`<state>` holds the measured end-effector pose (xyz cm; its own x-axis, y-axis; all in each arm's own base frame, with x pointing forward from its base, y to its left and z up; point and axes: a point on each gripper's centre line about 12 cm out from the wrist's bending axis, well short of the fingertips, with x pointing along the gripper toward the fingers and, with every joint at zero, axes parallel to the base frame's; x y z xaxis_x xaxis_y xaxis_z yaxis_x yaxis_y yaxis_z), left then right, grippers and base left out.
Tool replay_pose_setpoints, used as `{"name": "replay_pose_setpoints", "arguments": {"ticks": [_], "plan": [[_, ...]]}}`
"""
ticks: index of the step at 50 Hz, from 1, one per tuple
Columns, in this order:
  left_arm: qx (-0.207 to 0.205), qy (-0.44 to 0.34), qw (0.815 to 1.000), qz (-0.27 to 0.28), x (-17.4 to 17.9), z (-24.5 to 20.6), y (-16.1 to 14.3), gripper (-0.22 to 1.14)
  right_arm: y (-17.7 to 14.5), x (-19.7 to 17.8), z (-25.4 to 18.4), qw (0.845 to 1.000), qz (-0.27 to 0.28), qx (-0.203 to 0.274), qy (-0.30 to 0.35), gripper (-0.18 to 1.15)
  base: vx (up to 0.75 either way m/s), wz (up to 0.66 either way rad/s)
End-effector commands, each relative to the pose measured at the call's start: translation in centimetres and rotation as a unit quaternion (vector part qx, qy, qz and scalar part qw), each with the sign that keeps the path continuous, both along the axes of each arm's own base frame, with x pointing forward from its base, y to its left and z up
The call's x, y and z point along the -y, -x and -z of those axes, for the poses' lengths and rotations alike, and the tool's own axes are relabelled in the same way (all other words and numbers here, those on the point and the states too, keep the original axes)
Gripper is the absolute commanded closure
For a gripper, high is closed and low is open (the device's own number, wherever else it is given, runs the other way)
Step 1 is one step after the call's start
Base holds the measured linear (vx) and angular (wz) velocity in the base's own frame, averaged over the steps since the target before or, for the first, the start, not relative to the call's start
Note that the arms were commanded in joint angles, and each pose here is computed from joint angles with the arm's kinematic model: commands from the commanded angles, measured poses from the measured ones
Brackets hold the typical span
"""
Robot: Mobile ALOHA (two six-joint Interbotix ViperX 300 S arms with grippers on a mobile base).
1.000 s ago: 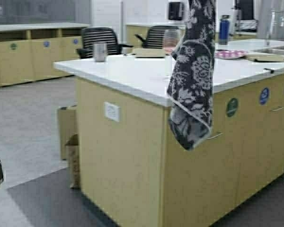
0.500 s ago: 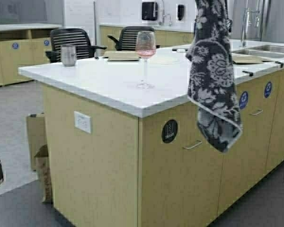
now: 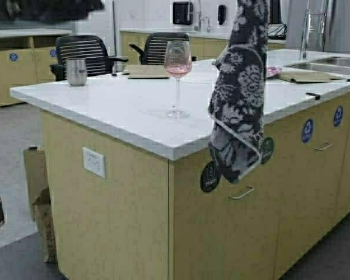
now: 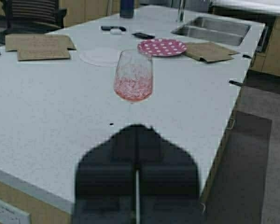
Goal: Get the cloth and wipe up the spill under the wine glass
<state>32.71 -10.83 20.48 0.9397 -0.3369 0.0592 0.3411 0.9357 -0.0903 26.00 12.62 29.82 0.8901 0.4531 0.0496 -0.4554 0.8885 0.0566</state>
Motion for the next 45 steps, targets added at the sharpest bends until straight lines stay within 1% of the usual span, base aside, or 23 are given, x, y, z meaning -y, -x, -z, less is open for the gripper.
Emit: {"name": "replay_pose_setpoints", "arguments": {"ticks": [1, 16, 23, 27, 31, 39, 45], "plan": [[0.003, 0.002, 1.0, 0.0, 0.5, 1.8, -1.6, 0.89, 0.0, -0.1, -1.7, 1.0, -0.001, 0.026, -0.013, 0.9, 0.23, 0.04], [-0.017, -0.006, 1.0, 0.007, 1.3, 7.1, -2.9, 0.89, -0.7, -0.4, -1.2, 1.0, -0.001, 0.018, -0.008, 0.9, 0.22, -0.01], [-0.033, -0.013, 0.999, 0.009, 1.4, 9.0, -3.1, 0.85, -0.8, -0.5, -0.9, 1.0, -0.001, 0.014, -0.007, 0.9, 0.22, -0.06], [-0.038, -0.015, 0.999, 0.01, 1.6, 9.8, -3.5, 0.77, -0.9, -0.5, -0.9, 1.0, -0.001, 0.014, -0.007, 0.9, 0.21, -0.05], [-0.041, -0.019, 0.999, 0.019, 1.9, 10.6, -3.8, 0.66, -0.9, -0.5, -0.9, 1.0, -0.001, 0.014, -0.006, 0.9, 0.21, -0.05], [-0.034, -0.03, 0.997, 0.058, 3.0, 11.9, -3.9, 0.44, -0.8, -0.5, -0.7, 1.0, -0.002, 0.012, -0.004, 0.9, 0.19, -0.06], [-0.028, -0.031, 0.996, 0.073, 3.6, 13.0, -4.1, 0.26, -1.0, -0.6, -0.2, 1.0, -0.002, 0.005, 0.0, 0.9, 0.16, -0.05]]}}
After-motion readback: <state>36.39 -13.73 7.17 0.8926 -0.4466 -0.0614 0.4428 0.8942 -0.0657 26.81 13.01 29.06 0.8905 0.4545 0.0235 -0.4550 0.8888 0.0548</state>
